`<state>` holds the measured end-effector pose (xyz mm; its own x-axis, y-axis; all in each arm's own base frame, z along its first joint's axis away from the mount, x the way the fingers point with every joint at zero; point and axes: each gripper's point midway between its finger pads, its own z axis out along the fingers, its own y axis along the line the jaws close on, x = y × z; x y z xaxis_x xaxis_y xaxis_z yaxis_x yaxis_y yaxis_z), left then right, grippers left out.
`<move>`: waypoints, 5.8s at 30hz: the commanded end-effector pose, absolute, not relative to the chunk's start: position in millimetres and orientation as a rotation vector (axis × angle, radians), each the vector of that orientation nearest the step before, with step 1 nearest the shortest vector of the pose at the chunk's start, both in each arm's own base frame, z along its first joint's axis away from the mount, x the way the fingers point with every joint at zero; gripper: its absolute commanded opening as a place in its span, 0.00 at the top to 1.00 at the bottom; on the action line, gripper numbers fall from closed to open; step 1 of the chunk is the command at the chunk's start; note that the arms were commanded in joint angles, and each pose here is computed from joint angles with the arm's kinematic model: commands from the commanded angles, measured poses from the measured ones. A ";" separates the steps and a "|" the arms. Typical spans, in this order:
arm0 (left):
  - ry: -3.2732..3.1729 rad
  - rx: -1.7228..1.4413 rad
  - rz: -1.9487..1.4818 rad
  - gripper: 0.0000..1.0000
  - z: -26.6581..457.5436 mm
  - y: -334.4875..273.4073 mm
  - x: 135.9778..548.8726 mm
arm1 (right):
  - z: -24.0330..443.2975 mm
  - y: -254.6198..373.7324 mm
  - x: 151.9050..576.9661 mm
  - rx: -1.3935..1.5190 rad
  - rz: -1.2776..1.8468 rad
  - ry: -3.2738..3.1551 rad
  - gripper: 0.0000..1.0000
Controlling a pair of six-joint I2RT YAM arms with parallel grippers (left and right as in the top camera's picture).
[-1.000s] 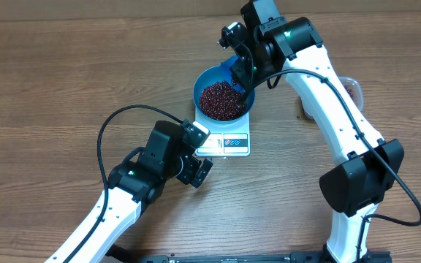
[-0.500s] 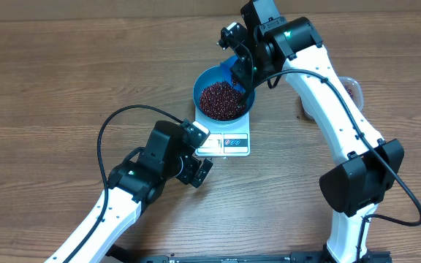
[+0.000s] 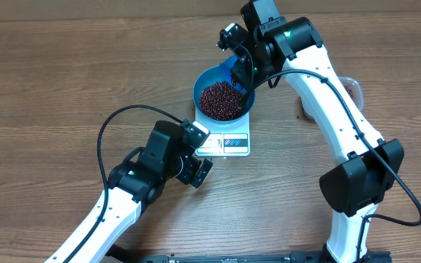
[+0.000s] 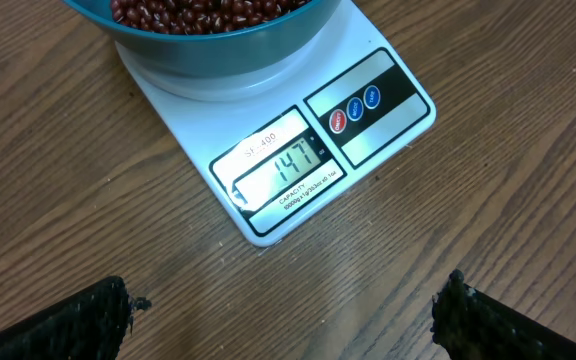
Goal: Scoop item into bowl and weigh 150g on scale
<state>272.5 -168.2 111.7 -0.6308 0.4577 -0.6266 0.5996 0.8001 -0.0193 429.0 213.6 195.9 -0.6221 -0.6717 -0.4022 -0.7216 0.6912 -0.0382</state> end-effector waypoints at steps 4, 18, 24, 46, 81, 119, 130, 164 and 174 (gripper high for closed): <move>2.376 0.746 -0.299 0.00 111.2 -166.3 274.2 | 236.2 214.6 428.3 -1.081 0.174 2.405 0.96; 2.376 0.746 -0.299 0.00 111.2 -166.3 274.2 | 237.6 223.8 412.6 -1.083 0.337 2.431 0.96; 2.376 0.746 -0.299 0.00 111.2 -166.3 274.2 | 237.7 223.2 413.3 -1.074 0.337 2.434 0.96; 2.376 0.746 -0.299 0.00 111.2 -166.3 274.2 | 240.1 220.5 414.5 -1.077 0.309 2.425 0.96; 2.376 0.746 -0.299 0.00 111.2 -166.3 274.2 | 251.1 211.9 418.8 -1.067 0.208 2.393 0.96; 2.376 0.746 -0.299 0.00 111.2 -166.3 274.2 | 254.1 211.4 425.6 -1.091 0.171 2.352 0.96; 2.376 0.746 -0.299 0.00 111.2 -166.3 274.2 | 253.3 220.7 415.0 -1.100 0.283 2.366 0.96; 2.376 0.746 -0.299 0.00 111.2 -166.3 274.2 | 252.9 219.9 414.8 -1.100 0.282 2.369 0.96; 2.376 0.746 -0.299 0.00 111.2 -166.3 274.2 | 253.1 217.5 417.6 -1.094 0.254 2.368 0.96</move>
